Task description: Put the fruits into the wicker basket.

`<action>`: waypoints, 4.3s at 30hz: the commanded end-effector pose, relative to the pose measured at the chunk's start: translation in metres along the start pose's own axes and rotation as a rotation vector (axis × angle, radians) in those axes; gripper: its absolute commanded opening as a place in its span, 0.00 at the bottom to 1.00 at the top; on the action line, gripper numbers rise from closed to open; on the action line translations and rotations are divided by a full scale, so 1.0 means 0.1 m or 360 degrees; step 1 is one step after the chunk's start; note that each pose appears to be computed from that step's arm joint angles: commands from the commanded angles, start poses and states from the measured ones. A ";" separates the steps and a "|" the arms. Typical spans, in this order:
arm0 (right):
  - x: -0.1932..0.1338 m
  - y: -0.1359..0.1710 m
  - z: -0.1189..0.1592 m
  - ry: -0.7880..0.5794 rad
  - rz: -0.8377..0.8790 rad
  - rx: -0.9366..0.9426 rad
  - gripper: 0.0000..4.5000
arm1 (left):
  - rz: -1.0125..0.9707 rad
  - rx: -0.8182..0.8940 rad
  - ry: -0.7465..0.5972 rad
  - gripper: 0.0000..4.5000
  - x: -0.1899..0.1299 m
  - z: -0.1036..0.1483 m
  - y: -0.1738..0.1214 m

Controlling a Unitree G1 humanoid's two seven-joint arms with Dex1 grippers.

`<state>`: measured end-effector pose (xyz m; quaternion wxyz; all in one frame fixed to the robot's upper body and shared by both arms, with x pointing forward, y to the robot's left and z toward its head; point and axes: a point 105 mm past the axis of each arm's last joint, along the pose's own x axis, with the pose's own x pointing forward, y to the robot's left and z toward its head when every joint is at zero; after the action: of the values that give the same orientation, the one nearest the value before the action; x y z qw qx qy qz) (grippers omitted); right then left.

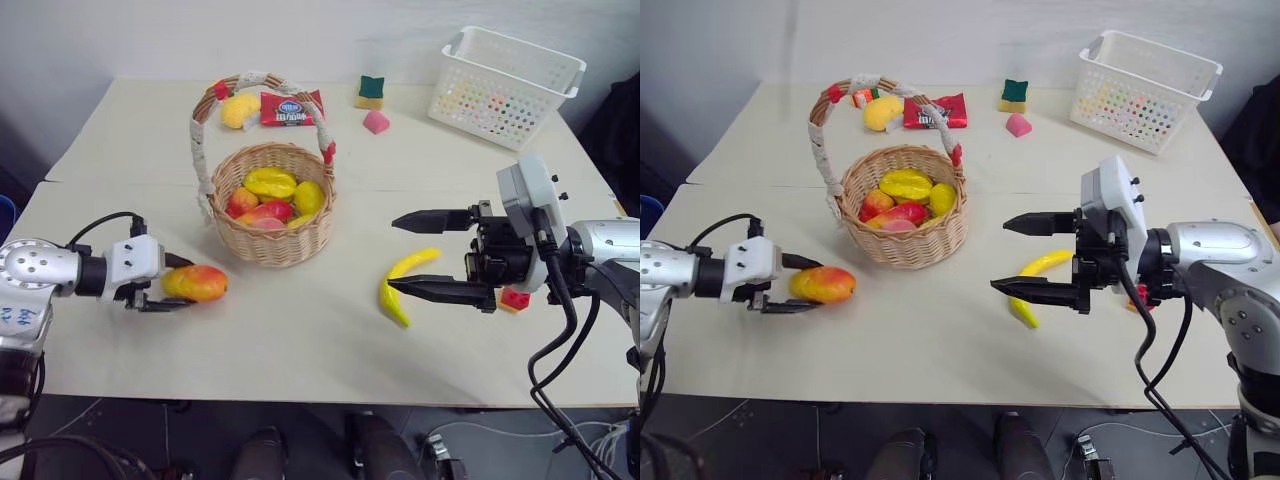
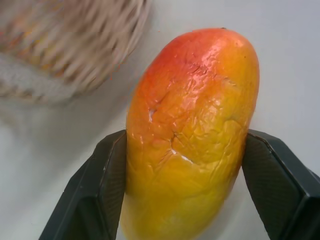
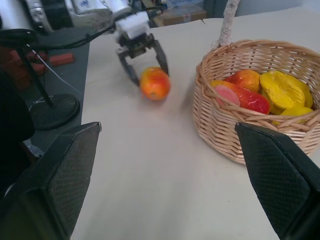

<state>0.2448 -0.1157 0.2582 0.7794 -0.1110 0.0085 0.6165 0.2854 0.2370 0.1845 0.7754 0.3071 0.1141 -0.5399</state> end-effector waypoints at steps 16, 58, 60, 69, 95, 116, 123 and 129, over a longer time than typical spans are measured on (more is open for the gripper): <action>-0.06 0.03 0.04 -0.0026 -0.0136 -0.0065 1.00 | 0.0557 0.0107 -0.0013 0.66 0.48 1.10 0.79; 0.02 -0.38 -1.26 0.0498 -0.1365 0.0668 1.00 | -0.0434 0.0034 -0.0510 0.99 0.17 1.18 -0.36; -0.02 -0.39 -1.22 0.0485 -0.1401 0.0663 1.00 | -0.0436 0.0035 -0.0515 0.99 0.19 1.18 -0.36; 0.03 -0.43 -1.43 0.0464 -0.1470 0.0866 1.00 | -0.0459 0.0064 -0.0532 0.99 0.25 1.22 -0.35; 0.62 0.02 -0.30 -0.0027 -0.0110 0.0497 0.21 | -0.0125 -0.0094 -0.0626 1.00 0.00 1.20 -0.07; 1.89 -0.67 0.35 -0.0109 0.0020 0.0335 0.66 | 0.0114 -0.0167 -0.0652 1.00 -0.24 1.16 -0.09; 1.33 -0.53 0.56 -0.0297 0.0041 0.0305 0.81 | 0.0108 -0.0170 -0.0663 1.00 -0.20 1.17 -0.07; 1.08 -0.87 0.40 -0.0279 -0.0486 0.0201 0.81 | 0.0104 -0.0141 -0.0668 1.00 -0.16 1.20 0.01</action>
<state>0.3480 -0.0208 0.2775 0.8531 0.0019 0.0082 0.5217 0.2612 0.1780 0.2790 0.8135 0.1438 -0.0168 -0.5633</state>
